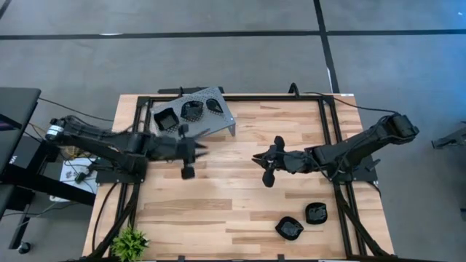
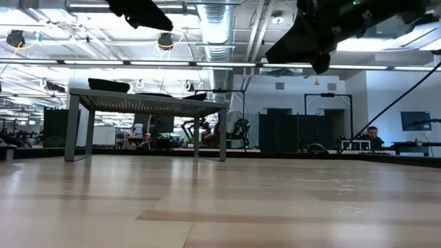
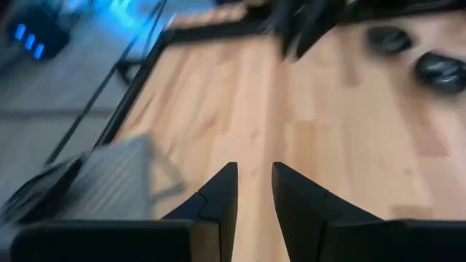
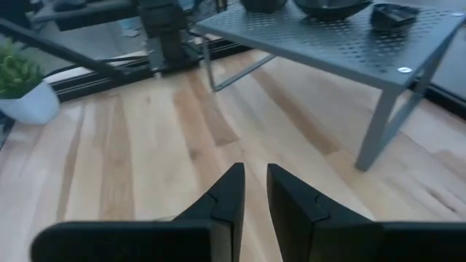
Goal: Pick & Place Mini shaped plates
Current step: Stack the black leaf shaped plate on top of the black leaf shaped plate on the shelf
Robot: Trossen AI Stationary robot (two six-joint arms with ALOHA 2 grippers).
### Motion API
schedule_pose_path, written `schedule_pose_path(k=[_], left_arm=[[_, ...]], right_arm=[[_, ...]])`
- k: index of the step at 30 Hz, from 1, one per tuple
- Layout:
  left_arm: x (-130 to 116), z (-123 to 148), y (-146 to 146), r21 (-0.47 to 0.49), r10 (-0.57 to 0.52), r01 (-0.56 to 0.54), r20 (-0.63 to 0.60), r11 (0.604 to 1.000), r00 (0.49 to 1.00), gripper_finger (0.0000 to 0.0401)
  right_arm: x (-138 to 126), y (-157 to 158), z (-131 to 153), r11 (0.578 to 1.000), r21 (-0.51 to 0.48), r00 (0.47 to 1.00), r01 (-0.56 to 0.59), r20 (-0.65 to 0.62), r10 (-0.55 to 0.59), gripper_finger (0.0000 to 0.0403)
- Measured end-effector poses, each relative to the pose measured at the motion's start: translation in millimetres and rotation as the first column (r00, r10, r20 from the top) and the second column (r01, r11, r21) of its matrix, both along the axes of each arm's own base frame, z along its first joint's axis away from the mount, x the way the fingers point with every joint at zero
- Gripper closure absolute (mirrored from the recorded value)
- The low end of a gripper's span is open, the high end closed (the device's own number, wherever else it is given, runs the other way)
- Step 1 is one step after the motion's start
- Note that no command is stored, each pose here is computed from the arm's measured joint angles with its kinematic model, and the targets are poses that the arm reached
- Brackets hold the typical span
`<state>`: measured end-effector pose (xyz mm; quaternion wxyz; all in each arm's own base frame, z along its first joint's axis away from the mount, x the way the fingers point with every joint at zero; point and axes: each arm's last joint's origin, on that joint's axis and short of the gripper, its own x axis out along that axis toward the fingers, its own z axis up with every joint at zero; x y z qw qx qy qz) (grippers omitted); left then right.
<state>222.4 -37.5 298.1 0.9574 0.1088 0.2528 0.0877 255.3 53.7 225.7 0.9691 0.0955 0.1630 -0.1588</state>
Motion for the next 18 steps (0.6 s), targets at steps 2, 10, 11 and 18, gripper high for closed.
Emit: schedule_pose_path(k=[2, 10, 11, 18], left_arm=[[1, -14, -10, 0.012, -0.057, 0.057, 0.048, 0.998, 0.997, 0.0313], [-3, -52, -17, 0.039, -0.107, 0.103, 0.100, 0.994, 0.989, 0.0313], [-2, -51, -16, 0.038, -0.098, 0.094, 0.110, 0.995, 0.989, 0.0313], [1, -48, -6, 0.029, -0.052, 0.048, 0.148, 0.998, 0.988, 0.0313]], right_arm=[[0, 3, 0, 1.000, 0.004, 1.000, -0.017, -0.002, 0.017, 0.0348], [7, 21, -12, 0.996, 0.014, 0.996, -0.093, -0.004, 0.093, 0.0347], [10, 22, -15, 0.995, 0.016, 0.995, -0.098, 0.000, 0.098, 0.0345], [45, 19, -19, 0.989, 0.051, 0.990, -0.137, -0.023, 0.138, 0.0319]])
